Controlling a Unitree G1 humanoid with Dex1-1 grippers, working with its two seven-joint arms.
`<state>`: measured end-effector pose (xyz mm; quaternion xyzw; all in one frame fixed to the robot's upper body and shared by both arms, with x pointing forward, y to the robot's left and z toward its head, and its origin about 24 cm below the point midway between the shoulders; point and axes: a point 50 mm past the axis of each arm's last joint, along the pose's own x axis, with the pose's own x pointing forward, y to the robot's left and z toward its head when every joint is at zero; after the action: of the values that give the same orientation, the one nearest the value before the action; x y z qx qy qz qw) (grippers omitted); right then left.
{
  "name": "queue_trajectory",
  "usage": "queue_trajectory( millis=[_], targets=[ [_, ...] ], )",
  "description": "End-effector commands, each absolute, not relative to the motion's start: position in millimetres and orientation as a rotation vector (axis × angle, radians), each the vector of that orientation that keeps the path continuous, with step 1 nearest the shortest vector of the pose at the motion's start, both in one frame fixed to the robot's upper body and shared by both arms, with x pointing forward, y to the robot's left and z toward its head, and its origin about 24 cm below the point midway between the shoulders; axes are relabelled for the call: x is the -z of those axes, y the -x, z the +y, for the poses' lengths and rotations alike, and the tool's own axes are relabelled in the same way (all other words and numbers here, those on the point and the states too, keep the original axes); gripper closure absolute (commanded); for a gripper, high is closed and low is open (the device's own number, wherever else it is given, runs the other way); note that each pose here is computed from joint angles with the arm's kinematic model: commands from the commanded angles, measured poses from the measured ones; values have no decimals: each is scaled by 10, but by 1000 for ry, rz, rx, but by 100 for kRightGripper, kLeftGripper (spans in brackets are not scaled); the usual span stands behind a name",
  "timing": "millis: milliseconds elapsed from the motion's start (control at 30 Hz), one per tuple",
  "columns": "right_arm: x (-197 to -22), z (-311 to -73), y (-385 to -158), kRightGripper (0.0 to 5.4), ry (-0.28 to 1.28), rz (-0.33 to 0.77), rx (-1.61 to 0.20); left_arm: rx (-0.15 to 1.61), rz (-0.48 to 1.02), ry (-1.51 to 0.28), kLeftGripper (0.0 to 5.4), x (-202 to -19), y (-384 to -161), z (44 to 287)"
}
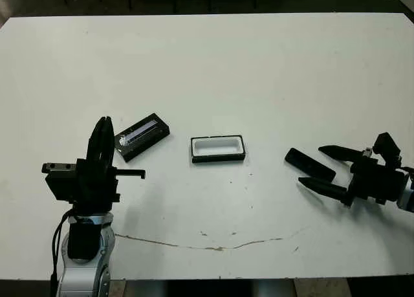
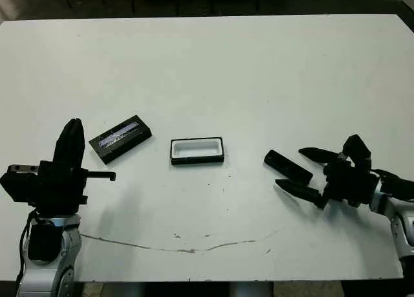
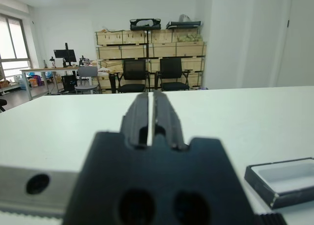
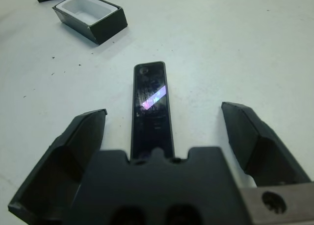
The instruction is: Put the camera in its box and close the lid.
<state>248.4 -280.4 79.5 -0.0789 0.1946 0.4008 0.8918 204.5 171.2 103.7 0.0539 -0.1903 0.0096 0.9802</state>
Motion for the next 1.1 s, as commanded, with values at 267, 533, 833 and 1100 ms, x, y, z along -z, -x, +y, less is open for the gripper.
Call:
queue_trajectory(
  millis=[267,533,833,1100],
  targets=[
    [-609,-2664,-2271,44,172,502,-741,-18,-351,-117,540,-972,-2023,1744],
    [-399,-2705,-2274,188,172,454,-663,-20,-352,-121,540,-973,-2022,1750],
    [-442,-2795,-2357,351,263,485,-749,-21,-356,-120,540,-981,-2018,1744],
    [-647,-2749,-2350,441,296,531,-798,-30,-358,-111,540,-987,-2028,1753]
  ],
)
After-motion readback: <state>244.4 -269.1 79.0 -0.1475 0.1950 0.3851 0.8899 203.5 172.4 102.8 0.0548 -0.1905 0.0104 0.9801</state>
